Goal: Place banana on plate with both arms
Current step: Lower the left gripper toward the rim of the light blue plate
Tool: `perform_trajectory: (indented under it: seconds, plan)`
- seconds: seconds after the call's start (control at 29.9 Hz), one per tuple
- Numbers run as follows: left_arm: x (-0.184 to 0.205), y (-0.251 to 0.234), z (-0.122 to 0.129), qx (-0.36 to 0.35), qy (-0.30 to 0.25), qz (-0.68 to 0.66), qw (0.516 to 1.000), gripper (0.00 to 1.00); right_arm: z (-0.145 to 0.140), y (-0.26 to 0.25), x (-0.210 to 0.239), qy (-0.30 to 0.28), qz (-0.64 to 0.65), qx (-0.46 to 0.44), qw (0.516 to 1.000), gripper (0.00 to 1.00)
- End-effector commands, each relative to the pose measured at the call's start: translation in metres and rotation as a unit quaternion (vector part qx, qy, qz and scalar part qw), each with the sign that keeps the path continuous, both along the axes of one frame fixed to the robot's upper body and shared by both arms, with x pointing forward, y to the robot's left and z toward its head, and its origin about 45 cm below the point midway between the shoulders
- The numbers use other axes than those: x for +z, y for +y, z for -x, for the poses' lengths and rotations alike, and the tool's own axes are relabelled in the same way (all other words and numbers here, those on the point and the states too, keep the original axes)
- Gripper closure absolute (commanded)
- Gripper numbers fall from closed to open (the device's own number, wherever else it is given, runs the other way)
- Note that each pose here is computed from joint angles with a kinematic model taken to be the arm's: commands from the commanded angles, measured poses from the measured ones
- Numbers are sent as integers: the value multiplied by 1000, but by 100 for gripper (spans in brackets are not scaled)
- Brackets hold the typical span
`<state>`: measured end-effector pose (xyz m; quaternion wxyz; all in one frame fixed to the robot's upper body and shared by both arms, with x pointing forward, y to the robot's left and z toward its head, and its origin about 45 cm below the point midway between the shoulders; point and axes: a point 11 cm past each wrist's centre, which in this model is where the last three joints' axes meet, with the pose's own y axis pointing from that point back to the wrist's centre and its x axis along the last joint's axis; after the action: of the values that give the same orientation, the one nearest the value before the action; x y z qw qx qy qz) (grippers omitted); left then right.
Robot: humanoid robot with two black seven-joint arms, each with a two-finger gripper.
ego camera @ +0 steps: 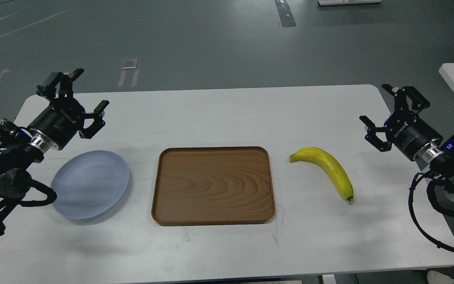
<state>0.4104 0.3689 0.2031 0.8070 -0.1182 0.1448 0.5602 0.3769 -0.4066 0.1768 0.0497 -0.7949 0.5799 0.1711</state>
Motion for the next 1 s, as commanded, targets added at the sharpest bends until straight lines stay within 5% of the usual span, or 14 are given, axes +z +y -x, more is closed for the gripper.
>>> perform_trajectory:
  seconds: [0.0, 0.37, 0.57, 0.97]
  plan:
    - [-1, -1, 1, -2, 1, -2, 1000, 0, 1, 0, -1, 2, 0, 0, 1000, 0]
    - [12, 3, -6, -5, -8, -17, 1000, 0, 2, -3, 0, 2, 4, -1, 1000, 0]
    - [52, 20, -13, -57, -48, -180, 981, 0, 2, -3, 0, 2, 6, 0, 1000, 0]
    - [85, 8, 27, -264, -123, -550, 783, 0, -1, -1, 2, -1, 6, 3, 1000, 0]
